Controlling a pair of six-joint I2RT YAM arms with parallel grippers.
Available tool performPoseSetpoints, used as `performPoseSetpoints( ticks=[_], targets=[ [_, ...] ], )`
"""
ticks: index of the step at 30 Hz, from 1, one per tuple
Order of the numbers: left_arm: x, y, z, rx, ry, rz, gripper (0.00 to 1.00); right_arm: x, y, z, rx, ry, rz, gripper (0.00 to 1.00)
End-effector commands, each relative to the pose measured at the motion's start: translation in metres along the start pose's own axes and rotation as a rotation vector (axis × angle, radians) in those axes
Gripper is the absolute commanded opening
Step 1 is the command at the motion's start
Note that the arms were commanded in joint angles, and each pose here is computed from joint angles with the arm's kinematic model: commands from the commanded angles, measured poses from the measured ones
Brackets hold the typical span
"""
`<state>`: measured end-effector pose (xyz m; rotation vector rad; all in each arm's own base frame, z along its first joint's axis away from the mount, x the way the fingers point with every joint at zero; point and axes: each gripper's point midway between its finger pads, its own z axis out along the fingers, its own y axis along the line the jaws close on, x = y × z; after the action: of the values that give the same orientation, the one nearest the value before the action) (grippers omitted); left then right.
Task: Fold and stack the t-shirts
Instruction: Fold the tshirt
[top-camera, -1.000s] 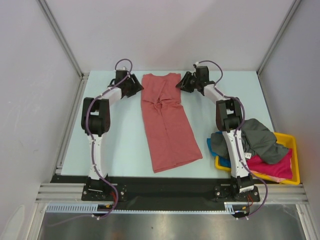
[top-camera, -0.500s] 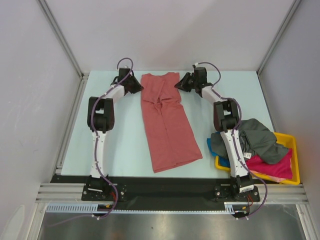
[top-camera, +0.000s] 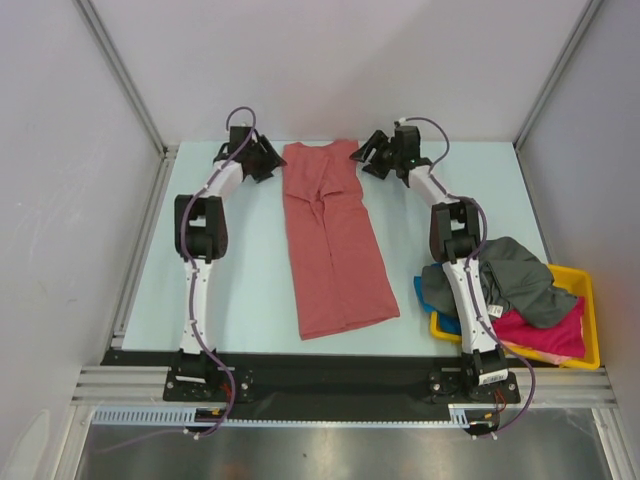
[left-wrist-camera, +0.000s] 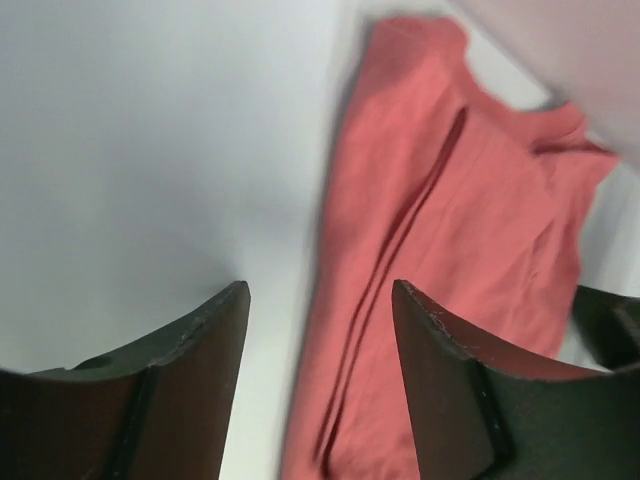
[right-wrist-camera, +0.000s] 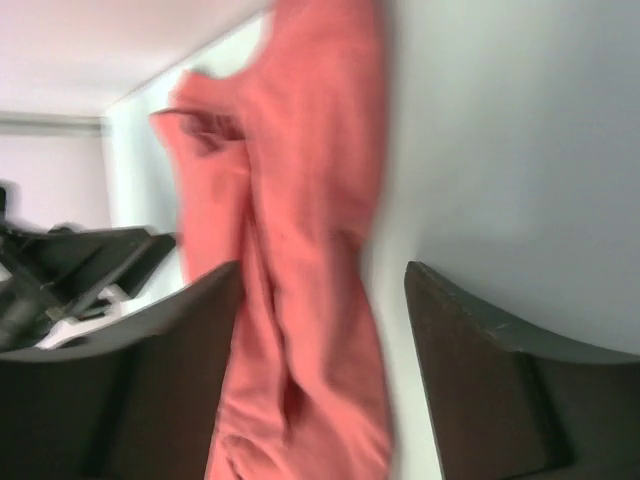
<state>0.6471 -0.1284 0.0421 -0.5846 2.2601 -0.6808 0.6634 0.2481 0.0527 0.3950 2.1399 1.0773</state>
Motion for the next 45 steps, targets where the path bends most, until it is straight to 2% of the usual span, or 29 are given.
performPoseSetpoints(
  ticks=[1,2,3,4,5,6,7,8,9,10,11,12,13,14,15,16,17,18,19,20,21,23,26,28,33,39,45],
  targets=[
    [-0.004,0.006,-0.051,-0.098,0.035,0.097,0.66,-0.014,-0.013,-0.056,0.187,0.076,-0.068,0.76],
    [-0.002,0.007,-0.061,-0.116,0.038,0.116,0.66,-0.013,-0.01,-0.067,0.21,0.099,-0.088,0.77],
    [-0.015,-0.01,-0.093,-0.109,0.004,0.144,0.66,-0.013,-0.01,-0.081,0.251,0.118,-0.099,0.78],
    [0.009,0.007,-0.102,-0.146,0.058,0.162,0.66,0.0,-0.017,-0.1,0.315,0.183,-0.086,0.79],
    [0.013,0.004,-0.118,-0.14,0.062,0.174,0.64,-0.007,0.004,-0.125,0.311,0.182,-0.145,0.79],
    [0.018,0.002,-0.131,-0.127,0.059,0.184,0.63,0.013,-0.007,-0.139,0.358,0.242,-0.125,0.79],
    [0.04,-0.003,-0.162,-0.1,0.08,0.203,0.63,0.03,-0.011,-0.154,0.401,0.289,-0.114,0.78],
    [0.052,-0.005,-0.175,-0.083,0.09,0.22,0.62,0.023,0.02,-0.183,0.373,0.252,-0.142,0.77],
    [0.084,0.012,-0.183,-0.105,0.15,0.222,0.6,0.034,0.023,-0.195,0.381,0.263,-0.144,0.77],
    [0.102,0.005,-0.198,-0.091,0.174,0.243,0.58,0.07,0.002,-0.212,0.432,0.331,-0.11,0.75],
    [0.109,-0.006,-0.222,-0.061,0.167,0.25,0.53,0.083,0.008,-0.223,0.427,0.34,-0.115,0.73],
    [0.126,-0.006,-0.235,-0.05,0.195,0.245,0.51,0.089,0.031,-0.246,0.39,0.313,-0.126,0.71],
    [0.164,0.004,-0.245,-0.058,0.273,0.236,0.5,0.119,0.018,-0.259,0.402,0.369,-0.095,0.67],
    [0.172,-0.005,-0.268,-0.031,0.258,0.249,0.48,0.138,0.02,-0.269,0.397,0.399,-0.094,0.64],
    [0.187,-0.004,-0.278,-0.03,0.274,0.253,0.47,0.145,0.038,-0.288,0.351,0.394,-0.101,0.59],
    [0.221,0.002,-0.287,-0.038,0.337,0.25,0.46,0.158,0.04,-0.297,0.336,0.414,-0.107,0.51],
    [0.229,-0.005,-0.304,-0.009,0.324,0.26,0.45,0.187,0.028,-0.311,0.36,0.471,-0.101,0.48],
    [0.25,0.006,-0.31,-0.027,0.363,0.257,0.45,0.195,0.024,-0.321,0.376,0.478,-0.102,0.45],
    [0.27,0.0,-0.318,-0.014,0.392,0.256,0.45,0.2,0.033,-0.334,0.351,0.462,-0.106,0.43],
    [0.279,0.0,-0.326,-0.013,0.396,0.252,0.44,0.22,0.022,-0.343,0.362,0.499,-0.086,0.42],
    [0.302,0.009,-0.331,-0.026,0.445,0.255,0.43,0.231,0.021,-0.349,0.355,0.514,-0.073,0.41],
    [0.322,0.016,-0.338,-0.055,0.483,0.18,0.38,0.252,0.01,-0.366,0.371,0.539,-0.058,0.39],
    [0.352,0.032,-0.348,-0.103,0.529,0.112,0.4,0.277,0.006,-0.38,0.373,0.567,-0.06,0.39],
    [0.371,0.042,-0.353,-0.138,0.563,0.107,0.4,0.296,-0.002,-0.386,0.383,0.593,-0.059,0.43],
    [0.405,0.06,-0.359,-0.185,0.628,0.115,0.46,0.309,-0.016,-0.391,0.405,0.594,-0.045,0.57],
    [0.409,0.068,-0.356,-0.182,0.569,0.026,0.46,0.308,-0.023,-0.392,0.424,0.585,-0.068,0.59],
    [0.394,0.051,-0.341,-0.145,0.481,0.035,0.44,0.307,-0.022,-0.397,0.421,0.581,-0.087,0.59]
  ],
)
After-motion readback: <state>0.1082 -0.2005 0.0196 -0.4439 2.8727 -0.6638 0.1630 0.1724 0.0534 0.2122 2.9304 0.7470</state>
